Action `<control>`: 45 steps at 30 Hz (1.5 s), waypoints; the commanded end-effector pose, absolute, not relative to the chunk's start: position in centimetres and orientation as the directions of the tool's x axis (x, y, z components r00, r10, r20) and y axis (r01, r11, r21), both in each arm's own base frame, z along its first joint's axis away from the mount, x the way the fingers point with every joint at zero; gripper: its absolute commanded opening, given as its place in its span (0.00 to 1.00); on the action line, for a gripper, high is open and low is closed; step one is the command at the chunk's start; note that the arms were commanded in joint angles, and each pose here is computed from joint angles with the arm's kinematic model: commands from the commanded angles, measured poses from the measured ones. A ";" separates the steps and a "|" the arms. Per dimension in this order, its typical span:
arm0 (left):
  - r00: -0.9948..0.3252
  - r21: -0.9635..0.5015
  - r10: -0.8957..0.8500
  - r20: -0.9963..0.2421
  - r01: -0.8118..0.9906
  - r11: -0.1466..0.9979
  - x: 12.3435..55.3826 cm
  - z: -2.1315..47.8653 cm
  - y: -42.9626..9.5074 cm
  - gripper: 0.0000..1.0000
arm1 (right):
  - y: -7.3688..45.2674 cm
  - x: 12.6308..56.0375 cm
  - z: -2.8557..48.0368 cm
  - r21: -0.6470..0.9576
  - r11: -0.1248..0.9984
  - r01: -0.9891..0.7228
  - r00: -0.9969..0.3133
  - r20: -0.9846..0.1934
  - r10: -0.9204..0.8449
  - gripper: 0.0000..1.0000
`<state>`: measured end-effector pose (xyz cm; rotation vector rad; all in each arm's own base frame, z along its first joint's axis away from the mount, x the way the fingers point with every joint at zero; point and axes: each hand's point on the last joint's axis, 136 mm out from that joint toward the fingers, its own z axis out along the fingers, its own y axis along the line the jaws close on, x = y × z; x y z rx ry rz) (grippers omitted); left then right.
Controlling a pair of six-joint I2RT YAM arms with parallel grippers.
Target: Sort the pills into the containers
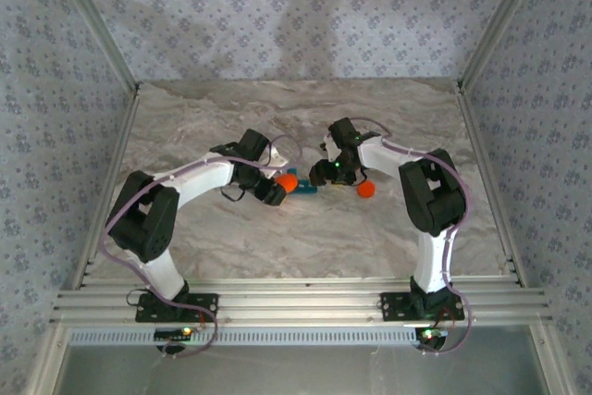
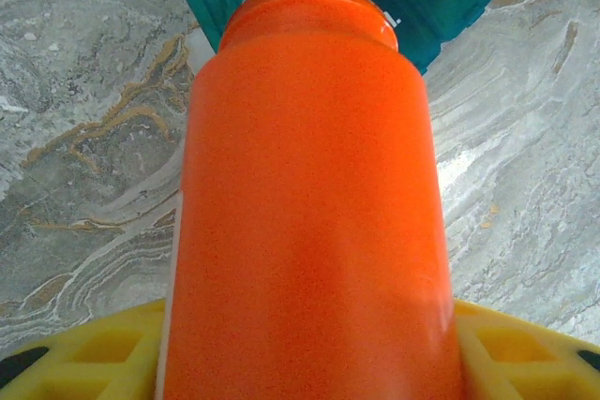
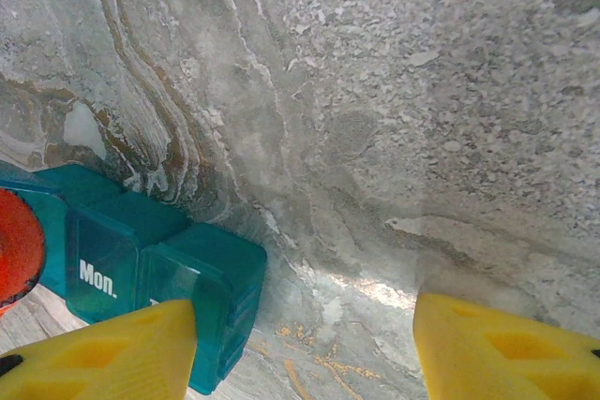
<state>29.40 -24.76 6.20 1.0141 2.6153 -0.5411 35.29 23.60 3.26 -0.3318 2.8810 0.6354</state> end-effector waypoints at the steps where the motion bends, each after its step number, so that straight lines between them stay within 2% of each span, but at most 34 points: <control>1: -0.719 -0.223 0.609 -0.334 0.688 0.690 28.9 5.7 -23.9 0.00 | 23.0 34.7 1.8 0.386 0.895 -0.226 -0.971 -0.164 -0.174 0.64; 22: -0.685 -0.179 0.666 -0.294 0.724 0.666 28.7 5.6 -23.9 0.00 | 22.9 34.6 1.6 0.389 0.894 -0.224 -0.972 -0.159 -0.174 0.64; 45: -0.669 -0.176 0.644 -0.371 0.731 0.659 29.1 8.1 -24.9 0.00 | 23.1 34.4 1.7 0.401 0.886 -0.234 -0.970 -0.155 -0.186 0.64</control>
